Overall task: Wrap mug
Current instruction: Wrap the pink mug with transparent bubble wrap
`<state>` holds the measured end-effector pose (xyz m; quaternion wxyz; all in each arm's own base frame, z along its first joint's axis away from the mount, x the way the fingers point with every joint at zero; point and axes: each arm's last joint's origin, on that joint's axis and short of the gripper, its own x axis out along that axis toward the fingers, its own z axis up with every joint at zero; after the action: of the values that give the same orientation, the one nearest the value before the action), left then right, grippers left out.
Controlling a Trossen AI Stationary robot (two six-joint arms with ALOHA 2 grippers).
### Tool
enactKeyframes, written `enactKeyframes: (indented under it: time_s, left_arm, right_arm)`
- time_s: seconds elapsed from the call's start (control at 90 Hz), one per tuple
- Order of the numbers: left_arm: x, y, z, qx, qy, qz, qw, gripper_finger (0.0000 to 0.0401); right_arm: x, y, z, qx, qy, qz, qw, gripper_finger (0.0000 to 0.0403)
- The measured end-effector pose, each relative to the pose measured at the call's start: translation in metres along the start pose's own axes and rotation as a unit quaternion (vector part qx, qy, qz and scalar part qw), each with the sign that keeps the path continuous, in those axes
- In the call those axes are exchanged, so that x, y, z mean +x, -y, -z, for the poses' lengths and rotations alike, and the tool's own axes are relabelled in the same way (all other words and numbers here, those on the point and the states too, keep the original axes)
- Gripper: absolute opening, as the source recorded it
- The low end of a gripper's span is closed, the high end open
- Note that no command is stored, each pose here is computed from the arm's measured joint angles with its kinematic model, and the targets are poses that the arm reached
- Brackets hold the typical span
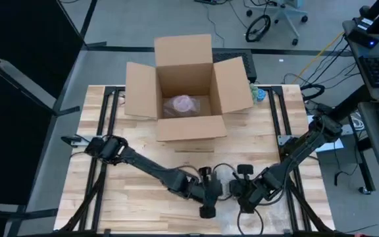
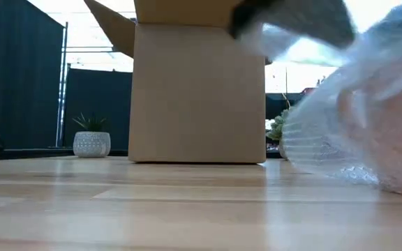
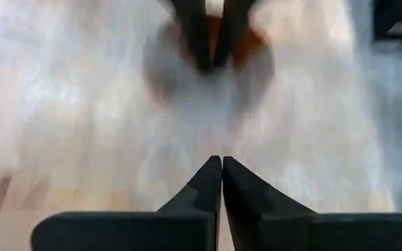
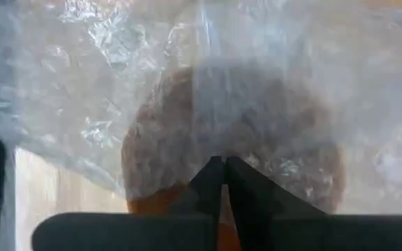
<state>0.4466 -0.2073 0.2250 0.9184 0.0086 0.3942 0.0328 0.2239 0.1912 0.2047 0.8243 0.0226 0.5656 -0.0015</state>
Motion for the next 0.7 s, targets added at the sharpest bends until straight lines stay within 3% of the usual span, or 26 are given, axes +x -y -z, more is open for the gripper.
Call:
enactKeyframes:
  time_s: [0.156,0.278,0.4,0.556,0.7]
  left_arm:
    - [-0.013,0.019,0.008,0.025,0.026,-0.069,0.997,0.0]
    - [-0.025,0.025,0.013,0.026,0.012,-0.072,0.997,0.0]
    - [-0.018,0.025,0.034,0.012,-0.036,-0.082,0.996,0.0]
    - [-0.003,0.028,0.054,-0.012,-0.039,-0.069,0.997,0.0]
    - [0.006,0.028,0.045,-0.014,0.005,-0.014,1.0,0.0]
  right_arm:
    - [0.0,0.0,-0.001,-0.002,0.002,-0.002,1.0,0.0011]
    - [0.0,0.0,-0.001,-0.002,0.004,-0.002,1.0,0.0011]
    - [-0.001,-0.001,-0.001,-0.003,0.006,-0.002,1.0,0.0011]
    - [-0.001,-0.001,-0.001,-0.003,0.007,-0.002,1.0,0.0011]
    - [-0.001,-0.001,-0.002,-0.003,0.009,-0.002,1.0,0.0011]
